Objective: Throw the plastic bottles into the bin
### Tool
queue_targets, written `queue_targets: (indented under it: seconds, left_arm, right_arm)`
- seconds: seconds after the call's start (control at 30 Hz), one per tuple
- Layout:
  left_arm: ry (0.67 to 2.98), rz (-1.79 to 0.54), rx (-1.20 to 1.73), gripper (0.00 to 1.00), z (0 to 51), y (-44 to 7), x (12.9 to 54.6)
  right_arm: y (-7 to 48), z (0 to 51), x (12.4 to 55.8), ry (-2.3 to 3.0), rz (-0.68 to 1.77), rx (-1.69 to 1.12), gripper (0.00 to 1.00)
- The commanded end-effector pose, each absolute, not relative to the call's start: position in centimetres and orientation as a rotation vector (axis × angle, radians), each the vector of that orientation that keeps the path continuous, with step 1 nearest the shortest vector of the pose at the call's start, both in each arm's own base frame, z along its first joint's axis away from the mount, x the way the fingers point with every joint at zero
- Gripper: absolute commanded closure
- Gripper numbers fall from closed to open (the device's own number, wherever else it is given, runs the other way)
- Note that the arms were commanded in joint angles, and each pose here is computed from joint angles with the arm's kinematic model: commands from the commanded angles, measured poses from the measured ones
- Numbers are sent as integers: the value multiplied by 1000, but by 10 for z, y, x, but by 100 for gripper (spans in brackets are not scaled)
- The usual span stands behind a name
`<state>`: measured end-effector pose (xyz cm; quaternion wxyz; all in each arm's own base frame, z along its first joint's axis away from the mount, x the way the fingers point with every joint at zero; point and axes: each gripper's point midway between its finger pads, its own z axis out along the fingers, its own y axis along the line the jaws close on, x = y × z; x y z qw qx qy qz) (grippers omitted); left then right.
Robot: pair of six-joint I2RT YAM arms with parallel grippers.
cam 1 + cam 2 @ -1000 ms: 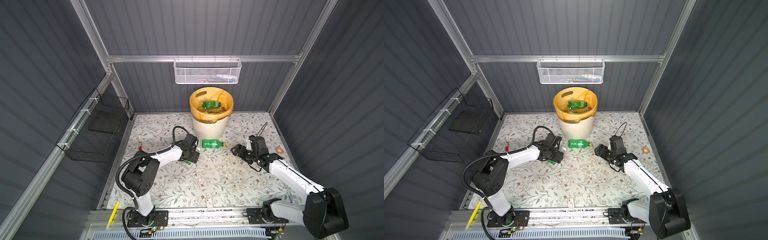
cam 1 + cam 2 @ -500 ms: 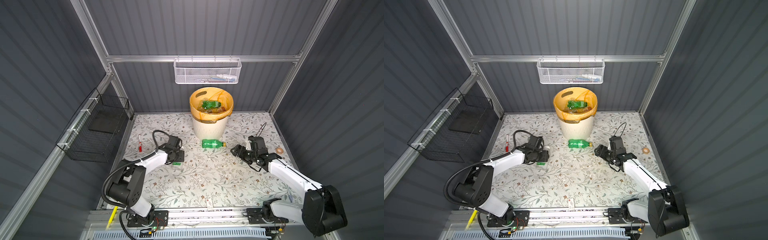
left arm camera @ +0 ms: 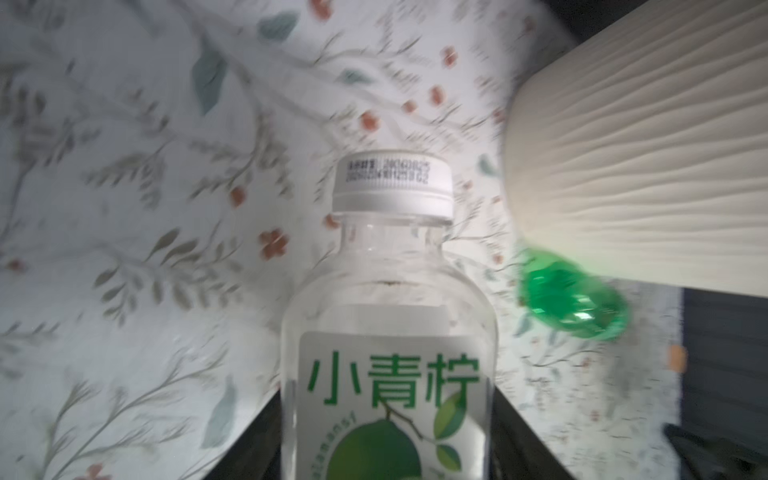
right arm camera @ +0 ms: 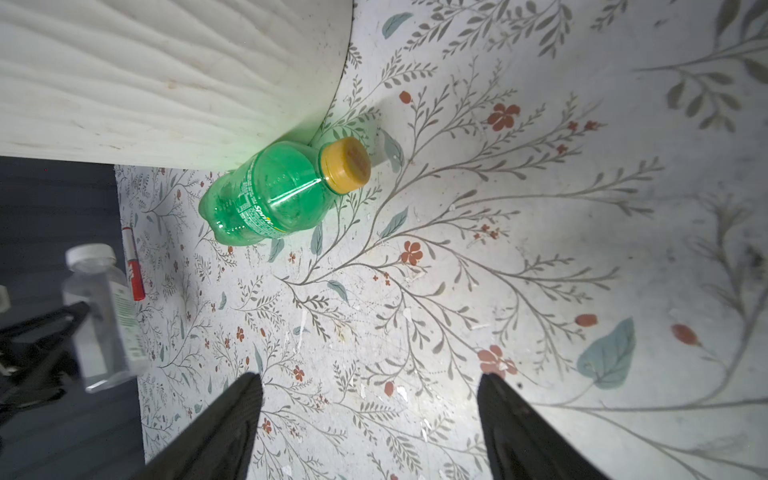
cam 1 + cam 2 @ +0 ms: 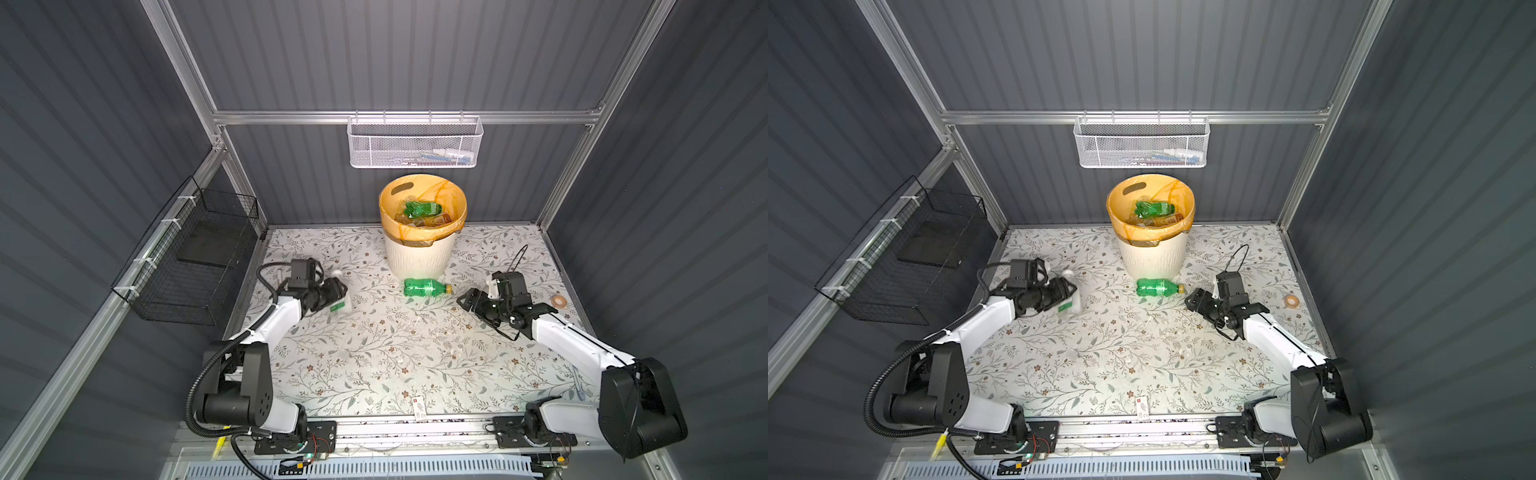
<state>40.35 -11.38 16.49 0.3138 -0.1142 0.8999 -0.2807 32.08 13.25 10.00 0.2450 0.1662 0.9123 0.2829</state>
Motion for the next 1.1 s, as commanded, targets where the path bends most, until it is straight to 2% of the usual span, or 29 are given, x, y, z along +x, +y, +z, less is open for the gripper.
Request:
queue_targets:
  seconds: [0.0,0.03,0.07,0.1,0.13,0.23,0.37,0.7,0.8,1.07]
  left_arm:
    - [1929,-953,-20,43,365,-161,443]
    - [1840,-967,67,39,413,-178,443]
    - [1774,-975,142,27,450,-195,442]
    - [1727,-992,185,11,475,-206,442]
    - [1673,-1026,232,1,500,-219,441]
    - [1666,-1076,253,0,513,-235,463]
    - [1722,-1053,226,0,486,-237,485]
    - [1763,-921,44,0,457,-162,475]
    - [1821,-820,9,0,430,-134,464]
    - [2094,-518,-108,0,307,-60,424]
  right_arm:
    - [138,110,330,2456,826,461,17]
    - [138,110,330,2454,827,464,17]
    - [138,110,330,2452,828,466,17]
    - [137,110,330,2452,826,468,17]
    - [136,109,329,2450,822,476,17]
    - [137,107,328,2450,834,489,16]
    - [137,105,326,2452,839,499,16]
    - [130,121,339,2470,729,419,16]
    - [138,125,345,2517,705,247,14]
    - [165,104,349,2628,193,-506,12]
